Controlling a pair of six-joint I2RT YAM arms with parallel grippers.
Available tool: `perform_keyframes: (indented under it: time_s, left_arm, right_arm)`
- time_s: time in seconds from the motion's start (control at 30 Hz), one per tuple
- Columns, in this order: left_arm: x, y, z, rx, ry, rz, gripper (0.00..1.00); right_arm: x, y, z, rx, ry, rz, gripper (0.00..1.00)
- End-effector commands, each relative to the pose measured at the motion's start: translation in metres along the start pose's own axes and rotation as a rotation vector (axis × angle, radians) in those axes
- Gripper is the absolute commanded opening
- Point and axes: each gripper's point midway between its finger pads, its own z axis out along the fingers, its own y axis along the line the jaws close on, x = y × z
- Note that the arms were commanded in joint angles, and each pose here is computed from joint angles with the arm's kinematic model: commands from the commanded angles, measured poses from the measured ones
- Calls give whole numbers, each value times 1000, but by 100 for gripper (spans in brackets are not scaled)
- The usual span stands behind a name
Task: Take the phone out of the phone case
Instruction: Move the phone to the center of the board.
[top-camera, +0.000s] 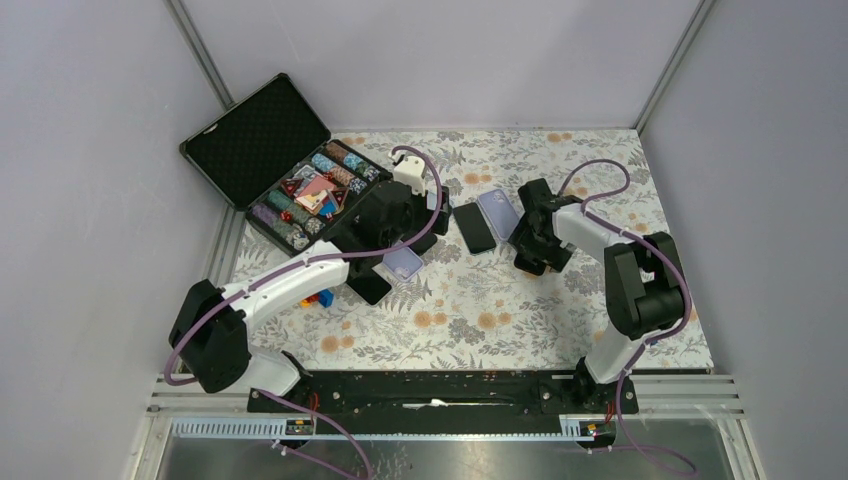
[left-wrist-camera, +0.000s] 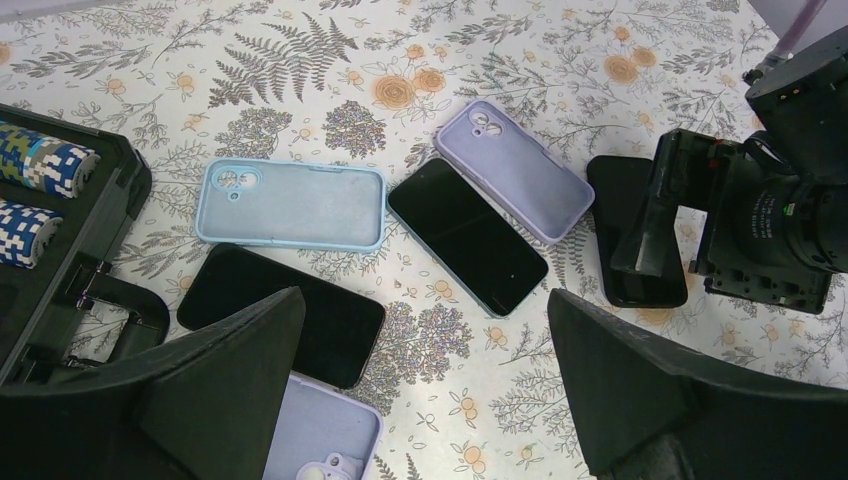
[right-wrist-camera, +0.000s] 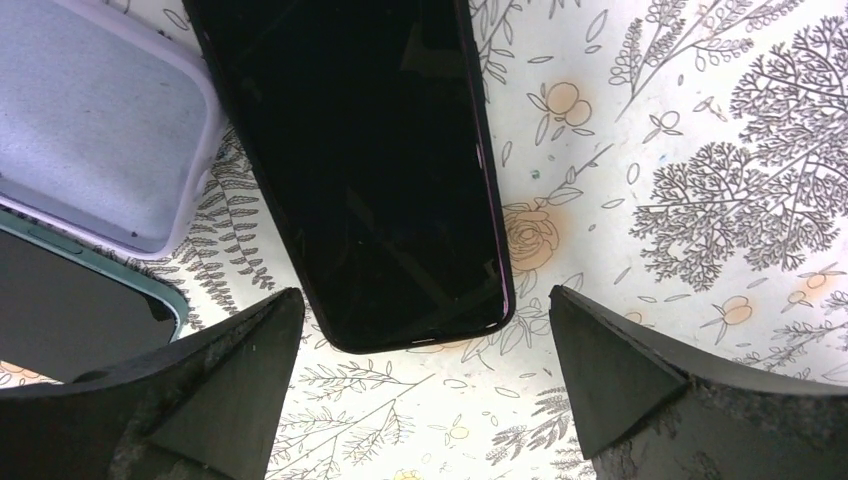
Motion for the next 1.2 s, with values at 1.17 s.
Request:
perform_keyframes:
  time_s: [1.17]
  left_arm:
    - [-40, 7, -18, -30, -147, -30, 99]
  right_arm:
    - [19, 36, 20, 8, 132, 11, 70]
